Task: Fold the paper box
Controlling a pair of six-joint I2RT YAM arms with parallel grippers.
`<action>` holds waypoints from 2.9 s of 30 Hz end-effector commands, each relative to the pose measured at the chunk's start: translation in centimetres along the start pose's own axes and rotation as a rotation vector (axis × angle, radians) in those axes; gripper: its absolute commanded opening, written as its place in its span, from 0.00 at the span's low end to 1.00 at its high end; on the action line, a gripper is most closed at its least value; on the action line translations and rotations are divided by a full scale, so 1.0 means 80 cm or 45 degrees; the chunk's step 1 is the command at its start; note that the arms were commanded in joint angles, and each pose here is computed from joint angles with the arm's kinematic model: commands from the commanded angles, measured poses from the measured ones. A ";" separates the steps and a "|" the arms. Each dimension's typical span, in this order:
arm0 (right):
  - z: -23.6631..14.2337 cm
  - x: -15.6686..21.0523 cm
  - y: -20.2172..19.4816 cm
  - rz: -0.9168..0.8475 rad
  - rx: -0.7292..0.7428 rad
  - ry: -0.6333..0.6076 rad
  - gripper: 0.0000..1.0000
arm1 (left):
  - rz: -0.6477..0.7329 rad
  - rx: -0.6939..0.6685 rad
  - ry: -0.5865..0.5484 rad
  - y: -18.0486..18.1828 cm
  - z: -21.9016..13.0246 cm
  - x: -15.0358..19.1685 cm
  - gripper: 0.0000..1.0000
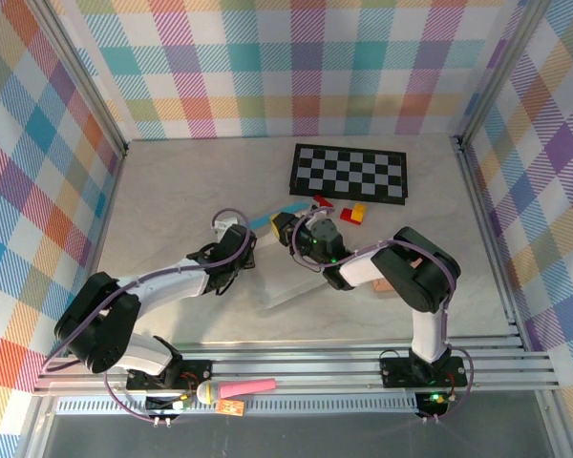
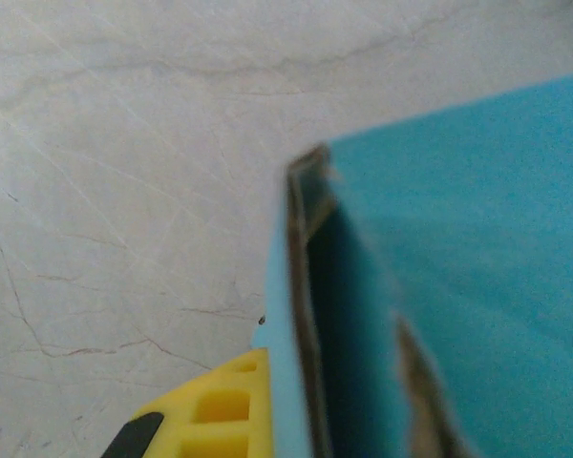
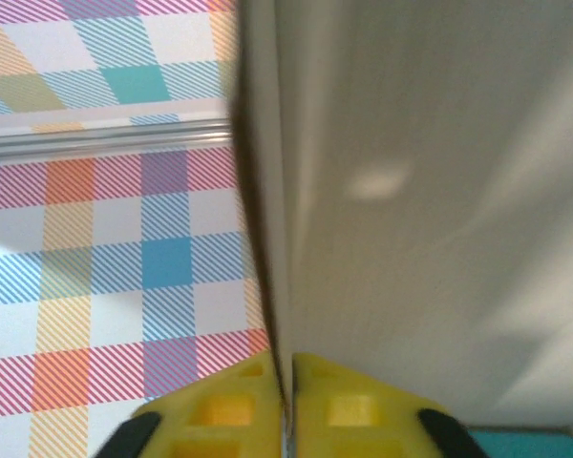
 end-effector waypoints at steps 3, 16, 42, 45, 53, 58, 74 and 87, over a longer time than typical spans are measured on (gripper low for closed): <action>-0.030 0.014 0.016 0.001 0.241 0.109 0.52 | -0.017 -0.005 -0.064 -0.024 -0.020 -0.034 0.00; -0.133 -0.095 0.189 -0.424 0.506 0.183 0.79 | 0.059 0.079 0.295 -0.035 -0.046 -0.115 0.00; -0.186 -0.233 0.204 -0.771 0.379 0.274 0.54 | 0.213 0.451 0.596 -0.071 -0.058 -0.131 0.00; -0.197 -0.250 0.181 -0.733 0.243 0.357 0.48 | 0.148 0.575 0.623 -0.076 -0.051 -0.138 0.00; -0.199 -0.254 0.165 -0.794 -0.103 0.425 0.42 | 0.035 0.901 0.778 -0.093 -0.035 -0.152 0.00; -0.197 -0.256 0.171 -0.820 -0.197 0.431 0.42 | 0.011 0.923 0.858 -0.096 -0.025 -0.149 0.00; -0.201 -0.249 0.159 -0.875 -0.132 0.441 0.40 | 0.004 0.932 0.914 -0.096 -0.023 -0.150 0.00; -0.207 -0.243 0.164 -0.983 -0.009 0.392 0.40 | 0.015 0.944 0.927 -0.099 -0.025 -0.152 0.00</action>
Point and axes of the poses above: each hand's point on the last joint's axis, 136 mm out from that joint toward the fingers, its own z axis out along the fingers, its own y axis along the line the jaws close on, x = y × z, the point moved 10 cm from there along -z, back along the fingers, and after that the axes turned 12 degrees about -z, right-handed, at the moved point
